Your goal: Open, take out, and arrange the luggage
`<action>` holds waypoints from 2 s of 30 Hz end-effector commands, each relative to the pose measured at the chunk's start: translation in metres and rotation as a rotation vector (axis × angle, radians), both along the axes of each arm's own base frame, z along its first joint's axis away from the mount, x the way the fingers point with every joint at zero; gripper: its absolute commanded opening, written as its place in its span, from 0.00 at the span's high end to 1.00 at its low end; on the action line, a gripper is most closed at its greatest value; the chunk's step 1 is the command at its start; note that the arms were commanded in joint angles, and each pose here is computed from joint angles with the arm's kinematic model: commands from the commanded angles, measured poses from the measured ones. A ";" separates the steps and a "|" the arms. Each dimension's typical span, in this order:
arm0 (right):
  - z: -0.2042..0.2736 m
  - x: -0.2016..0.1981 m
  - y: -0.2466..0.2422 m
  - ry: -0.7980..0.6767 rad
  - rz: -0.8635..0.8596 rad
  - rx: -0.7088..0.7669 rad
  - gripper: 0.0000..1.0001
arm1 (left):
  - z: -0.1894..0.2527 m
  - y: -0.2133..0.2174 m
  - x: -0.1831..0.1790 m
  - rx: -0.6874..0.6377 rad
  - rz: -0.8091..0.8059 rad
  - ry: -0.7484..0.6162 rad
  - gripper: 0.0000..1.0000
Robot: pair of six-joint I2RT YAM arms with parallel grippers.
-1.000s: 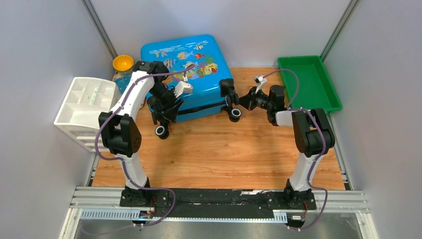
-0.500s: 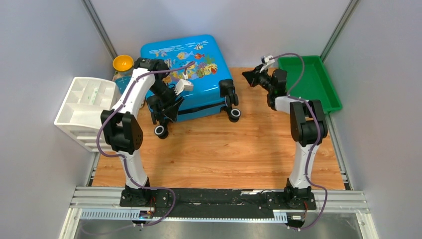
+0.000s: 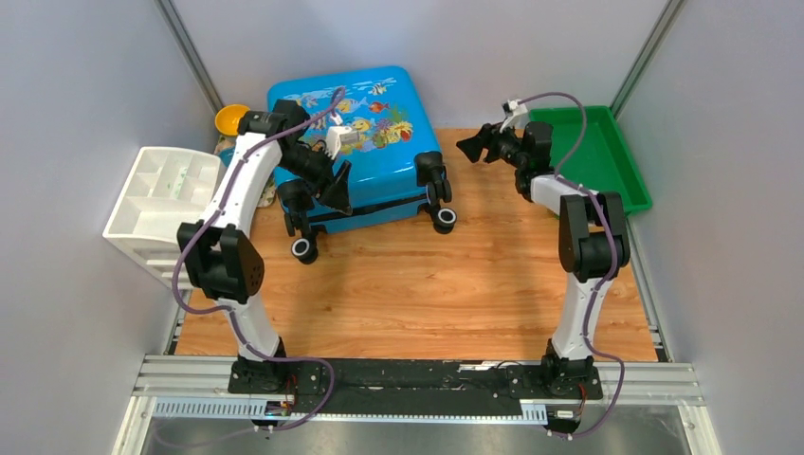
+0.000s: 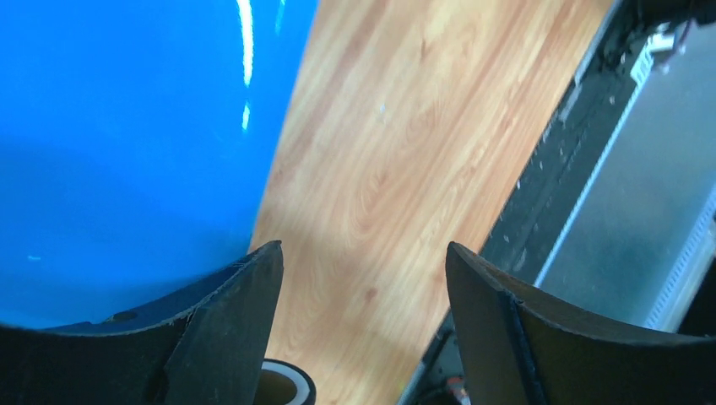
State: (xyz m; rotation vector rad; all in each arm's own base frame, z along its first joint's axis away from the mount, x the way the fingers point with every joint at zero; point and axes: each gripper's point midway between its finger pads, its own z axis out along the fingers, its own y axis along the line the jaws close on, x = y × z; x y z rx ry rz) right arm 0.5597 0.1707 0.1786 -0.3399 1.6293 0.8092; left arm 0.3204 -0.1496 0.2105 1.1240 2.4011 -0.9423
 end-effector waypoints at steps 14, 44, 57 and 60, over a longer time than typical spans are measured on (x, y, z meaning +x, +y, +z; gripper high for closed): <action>0.085 -0.105 0.033 0.397 0.102 -0.255 0.07 | 0.093 0.134 0.158 -0.045 1.021 -0.500 0.13; 0.016 -0.246 0.072 0.558 0.237 -0.426 1.00 | 0.028 0.172 0.178 0.024 1.205 -0.524 0.13; 0.052 -0.347 0.090 0.389 0.518 -0.343 0.05 | -0.018 0.045 0.168 -0.352 0.771 -0.168 0.23; 0.068 -0.344 0.068 0.342 0.558 -0.356 0.05 | -0.023 0.028 0.177 -0.385 0.697 -0.132 0.27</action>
